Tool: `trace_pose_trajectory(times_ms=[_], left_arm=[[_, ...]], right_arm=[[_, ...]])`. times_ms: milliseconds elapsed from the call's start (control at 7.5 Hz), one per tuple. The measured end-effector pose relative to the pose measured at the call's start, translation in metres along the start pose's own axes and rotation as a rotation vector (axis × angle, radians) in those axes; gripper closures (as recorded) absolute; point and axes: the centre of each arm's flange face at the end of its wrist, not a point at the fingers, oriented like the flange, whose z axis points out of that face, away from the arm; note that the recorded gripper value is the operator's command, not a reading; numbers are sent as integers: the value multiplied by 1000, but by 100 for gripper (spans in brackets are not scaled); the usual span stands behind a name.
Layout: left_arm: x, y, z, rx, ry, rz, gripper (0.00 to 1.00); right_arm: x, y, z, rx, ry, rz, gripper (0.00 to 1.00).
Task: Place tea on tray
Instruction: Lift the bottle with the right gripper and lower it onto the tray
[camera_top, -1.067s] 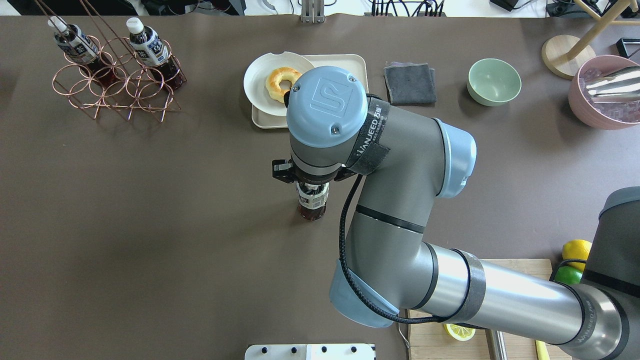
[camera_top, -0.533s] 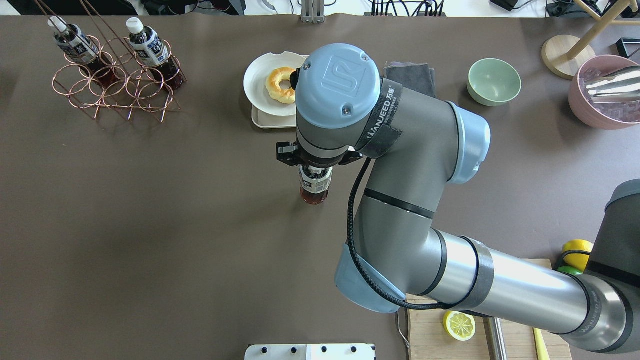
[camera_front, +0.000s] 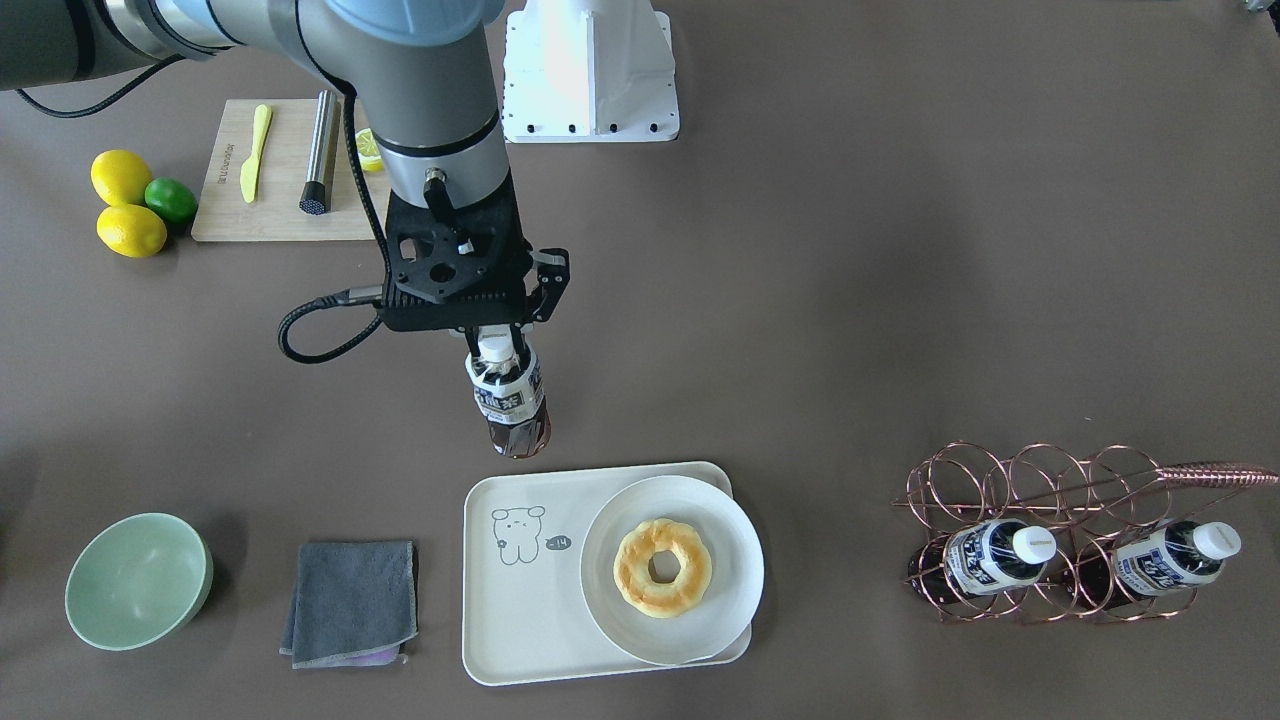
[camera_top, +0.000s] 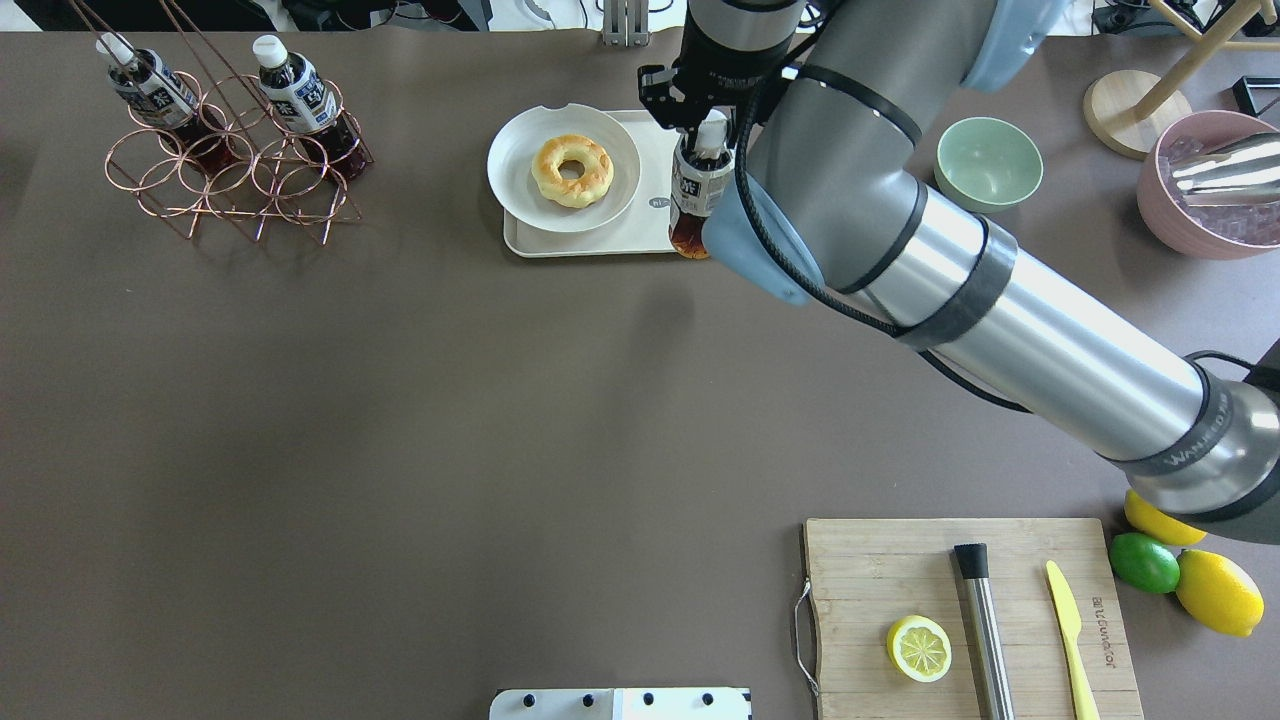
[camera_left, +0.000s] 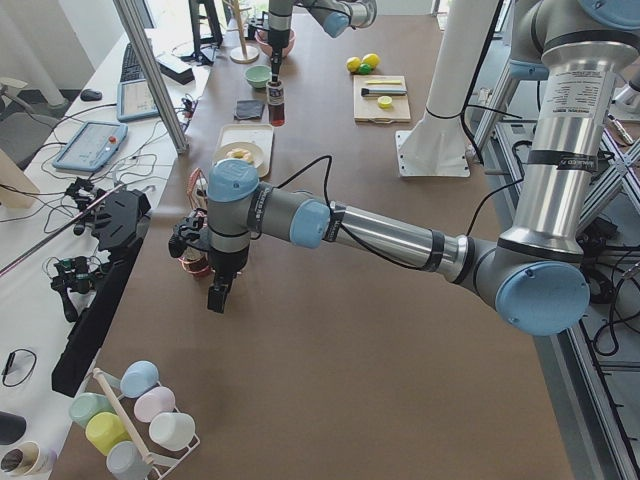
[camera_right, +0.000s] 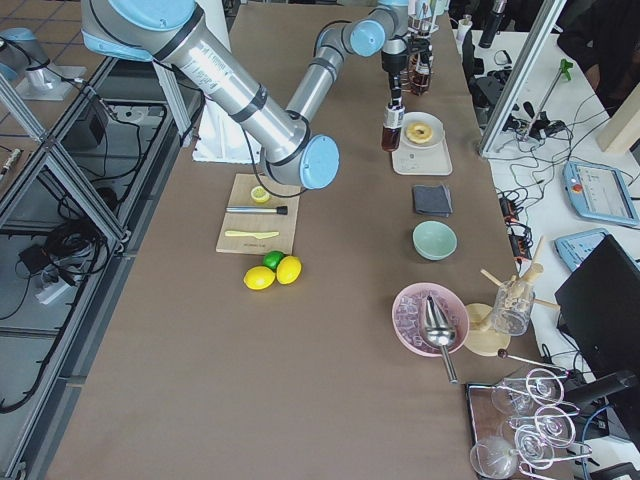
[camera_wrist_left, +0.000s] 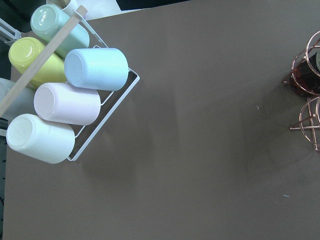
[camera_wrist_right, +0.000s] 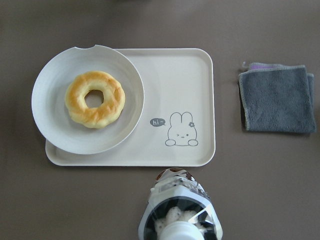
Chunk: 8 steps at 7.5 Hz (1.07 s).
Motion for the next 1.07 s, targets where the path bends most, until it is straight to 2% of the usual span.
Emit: trace_pose_trajectory(times_ms=[133,267,400,800,1067], left_arm=[[1,-6,1,0,0,1,2],[2,-11,1,0,0,2,2],[2,-16,2,1,0,2,2],[2,-25,5,-2,-1,2,2],[0,-28,8,-5,-1,1,2]], right_arm=[[3,-34,5,-4,14,-4,100],[7,-63,20,6,7,-12,100],[14,-81,38,11,4,-14,100],[24,-102,73,25,-11,-21,100],[26,-104,81,29,-17,-25,100]])
